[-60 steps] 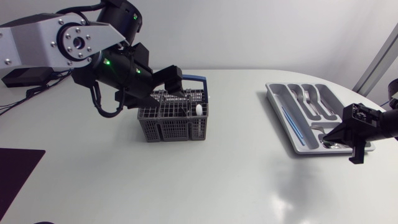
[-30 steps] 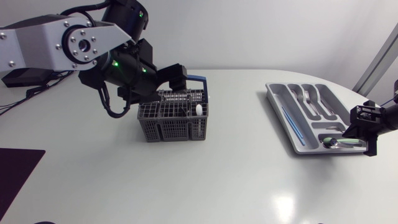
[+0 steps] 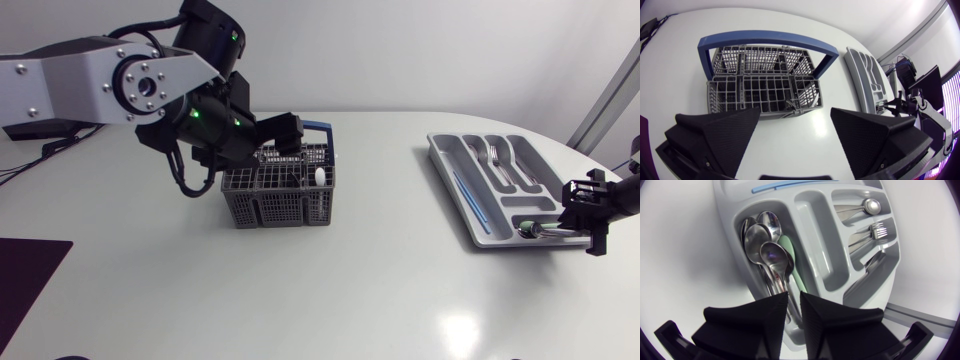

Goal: Unload the cutlery basket into the drawer organizer.

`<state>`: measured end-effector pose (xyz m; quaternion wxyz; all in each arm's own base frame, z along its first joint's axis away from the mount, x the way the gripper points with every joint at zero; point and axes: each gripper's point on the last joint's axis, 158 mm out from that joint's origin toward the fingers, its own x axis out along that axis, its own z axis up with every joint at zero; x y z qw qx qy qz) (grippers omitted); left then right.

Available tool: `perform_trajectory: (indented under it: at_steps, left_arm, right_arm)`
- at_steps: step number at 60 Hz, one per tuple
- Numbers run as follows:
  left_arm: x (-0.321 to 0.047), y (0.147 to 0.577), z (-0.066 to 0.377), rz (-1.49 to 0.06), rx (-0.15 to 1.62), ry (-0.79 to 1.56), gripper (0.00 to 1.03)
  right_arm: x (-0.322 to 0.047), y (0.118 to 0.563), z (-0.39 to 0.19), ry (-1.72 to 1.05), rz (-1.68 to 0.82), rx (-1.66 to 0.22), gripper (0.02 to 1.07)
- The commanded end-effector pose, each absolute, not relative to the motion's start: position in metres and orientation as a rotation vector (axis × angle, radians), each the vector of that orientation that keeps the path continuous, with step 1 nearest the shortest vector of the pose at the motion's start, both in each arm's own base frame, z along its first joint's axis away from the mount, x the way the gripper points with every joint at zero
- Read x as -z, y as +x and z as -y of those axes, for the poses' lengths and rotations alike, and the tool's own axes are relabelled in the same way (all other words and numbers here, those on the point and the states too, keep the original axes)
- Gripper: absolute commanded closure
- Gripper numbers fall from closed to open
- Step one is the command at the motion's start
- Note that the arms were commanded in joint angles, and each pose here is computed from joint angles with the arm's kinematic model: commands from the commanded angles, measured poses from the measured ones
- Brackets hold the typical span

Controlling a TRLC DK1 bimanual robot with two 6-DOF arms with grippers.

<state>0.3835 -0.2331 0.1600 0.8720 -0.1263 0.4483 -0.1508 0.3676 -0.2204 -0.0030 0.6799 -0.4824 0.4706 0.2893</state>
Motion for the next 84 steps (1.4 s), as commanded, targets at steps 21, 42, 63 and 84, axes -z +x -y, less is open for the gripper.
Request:
perform_trajectory:
  at_steps: [21, 42, 63, 84]
  left_arm:
    - [-0.137, 0.371, 0.241, -1.013, 0.219, -0.387, 0.04]
    - [-0.124, 0.367, 0.235, -1.066, 0.079, -0.543, 0.08]
    - [-0.121, 0.36, 0.228, -1.129, -0.056, -0.671, 0.16]
    - [-0.12, 0.36, 0.237, -1.185, -0.116, -0.686, 0.18]
  right_arm:
    - [-0.029, 0.368, 0.217, -1.093, -0.986, -0.579, 0.38]
    - [-0.072, 0.359, 0.175, -1.022, -0.907, -0.547, 0.14]
    - [-0.108, 0.347, 0.091, -0.914, -0.811, -0.584, 0.14]
    - [-0.119, 0.33, -0.004, -0.795, -0.756, -0.665, 0.14]
